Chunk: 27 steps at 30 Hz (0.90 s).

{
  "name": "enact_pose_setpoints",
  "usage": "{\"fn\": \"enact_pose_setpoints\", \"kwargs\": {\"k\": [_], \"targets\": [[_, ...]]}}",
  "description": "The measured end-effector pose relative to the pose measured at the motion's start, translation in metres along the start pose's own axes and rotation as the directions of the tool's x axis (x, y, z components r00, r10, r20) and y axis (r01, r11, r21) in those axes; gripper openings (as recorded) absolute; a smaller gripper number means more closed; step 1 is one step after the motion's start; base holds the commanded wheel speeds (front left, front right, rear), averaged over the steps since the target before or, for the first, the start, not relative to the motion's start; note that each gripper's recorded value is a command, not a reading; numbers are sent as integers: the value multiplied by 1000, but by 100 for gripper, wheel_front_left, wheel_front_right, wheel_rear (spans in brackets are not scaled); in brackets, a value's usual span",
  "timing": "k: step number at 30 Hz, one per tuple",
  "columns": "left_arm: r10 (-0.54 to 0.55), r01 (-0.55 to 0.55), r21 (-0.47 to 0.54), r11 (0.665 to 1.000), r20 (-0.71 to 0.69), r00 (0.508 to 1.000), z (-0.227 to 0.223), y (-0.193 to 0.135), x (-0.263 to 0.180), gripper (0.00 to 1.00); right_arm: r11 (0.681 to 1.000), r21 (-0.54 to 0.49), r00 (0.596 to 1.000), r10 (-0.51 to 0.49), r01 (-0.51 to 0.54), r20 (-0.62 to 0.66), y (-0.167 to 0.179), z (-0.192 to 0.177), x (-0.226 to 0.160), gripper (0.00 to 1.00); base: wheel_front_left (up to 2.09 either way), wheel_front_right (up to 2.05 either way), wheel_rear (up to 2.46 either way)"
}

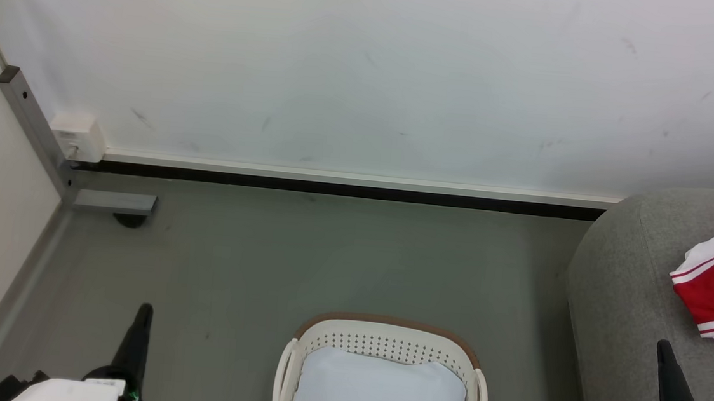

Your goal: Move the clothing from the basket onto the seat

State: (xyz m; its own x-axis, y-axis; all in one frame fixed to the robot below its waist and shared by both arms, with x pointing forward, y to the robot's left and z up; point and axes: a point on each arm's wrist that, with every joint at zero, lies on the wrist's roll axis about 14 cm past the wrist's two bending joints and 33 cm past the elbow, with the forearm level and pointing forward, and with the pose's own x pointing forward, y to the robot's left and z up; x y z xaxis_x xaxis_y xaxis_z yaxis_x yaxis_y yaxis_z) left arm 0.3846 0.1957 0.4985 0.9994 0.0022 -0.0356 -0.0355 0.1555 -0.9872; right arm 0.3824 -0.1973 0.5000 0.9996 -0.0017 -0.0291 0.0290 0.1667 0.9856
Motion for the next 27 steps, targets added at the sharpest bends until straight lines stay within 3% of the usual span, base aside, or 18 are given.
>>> {"fn": "enact_pose_setpoints", "kwargs": {"k": [27], "targets": [[-23, 23, -154, 988, 1, 1000, 5, -4, 3, 0, 985, 169, 1000, 17, -17, 0, 3, 3, 5, 0, 0, 0, 0]]}}
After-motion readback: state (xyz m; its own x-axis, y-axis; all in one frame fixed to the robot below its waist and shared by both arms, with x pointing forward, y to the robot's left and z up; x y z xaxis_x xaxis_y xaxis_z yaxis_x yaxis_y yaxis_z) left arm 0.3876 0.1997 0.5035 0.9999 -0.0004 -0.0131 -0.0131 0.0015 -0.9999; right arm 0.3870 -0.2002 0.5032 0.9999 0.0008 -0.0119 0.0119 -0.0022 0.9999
